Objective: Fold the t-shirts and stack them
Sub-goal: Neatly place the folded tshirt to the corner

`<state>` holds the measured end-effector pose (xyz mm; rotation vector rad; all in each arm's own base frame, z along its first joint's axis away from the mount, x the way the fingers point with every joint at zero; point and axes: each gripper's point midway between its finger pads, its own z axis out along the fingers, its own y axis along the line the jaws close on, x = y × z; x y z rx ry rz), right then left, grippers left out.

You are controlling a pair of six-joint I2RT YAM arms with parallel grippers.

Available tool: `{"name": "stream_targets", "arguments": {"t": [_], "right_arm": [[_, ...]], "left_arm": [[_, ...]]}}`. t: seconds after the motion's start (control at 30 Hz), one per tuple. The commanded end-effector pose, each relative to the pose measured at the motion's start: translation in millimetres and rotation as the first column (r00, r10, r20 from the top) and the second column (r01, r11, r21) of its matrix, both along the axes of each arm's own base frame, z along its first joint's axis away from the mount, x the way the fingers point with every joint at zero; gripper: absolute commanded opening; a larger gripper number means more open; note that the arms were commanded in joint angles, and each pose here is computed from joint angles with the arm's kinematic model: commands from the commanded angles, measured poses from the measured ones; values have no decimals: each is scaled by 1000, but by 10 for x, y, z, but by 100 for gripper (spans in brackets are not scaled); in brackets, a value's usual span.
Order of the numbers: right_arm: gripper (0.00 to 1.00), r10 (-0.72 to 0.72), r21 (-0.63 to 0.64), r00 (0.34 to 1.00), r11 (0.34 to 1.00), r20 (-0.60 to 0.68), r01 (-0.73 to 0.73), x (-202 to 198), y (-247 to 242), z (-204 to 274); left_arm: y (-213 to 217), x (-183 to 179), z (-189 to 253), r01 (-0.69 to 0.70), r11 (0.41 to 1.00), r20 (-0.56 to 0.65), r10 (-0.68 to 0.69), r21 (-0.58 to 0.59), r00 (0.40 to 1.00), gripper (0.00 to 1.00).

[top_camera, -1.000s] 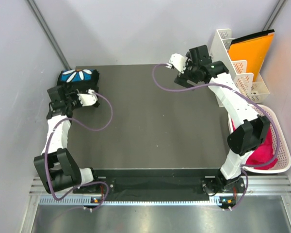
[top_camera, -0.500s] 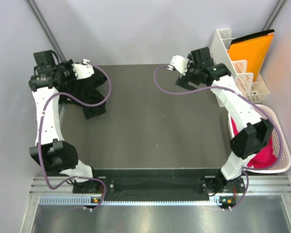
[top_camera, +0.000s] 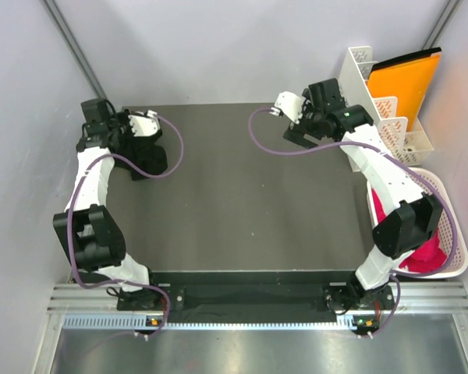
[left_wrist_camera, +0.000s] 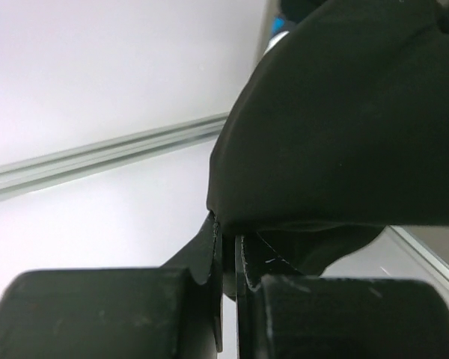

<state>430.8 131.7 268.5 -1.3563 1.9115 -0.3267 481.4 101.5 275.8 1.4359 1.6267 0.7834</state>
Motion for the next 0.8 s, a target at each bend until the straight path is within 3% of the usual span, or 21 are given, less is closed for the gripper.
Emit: {"name": "stream_targets", "arguments": {"t": [0.0,0.23,0.4,0.77], "right_arm": [[100,8,43,998,999,67,-11,-56,56,262],[100,13,38,998,999,64,-16,-50,60,241],[100,19,33,998,999,62,-21,-2,82,232],[100,19,12,999,1000,50,-19,-39,42,197]], "left_arm": [[78,212,704,-64,992,309,28,108,951,0],[-112,263,477,-27,999,225,16,46,974,0],[143,474,197,-139,990,183,137,0,974,0],[330,395,130,-111,983,174,84,149,981,0]]}}
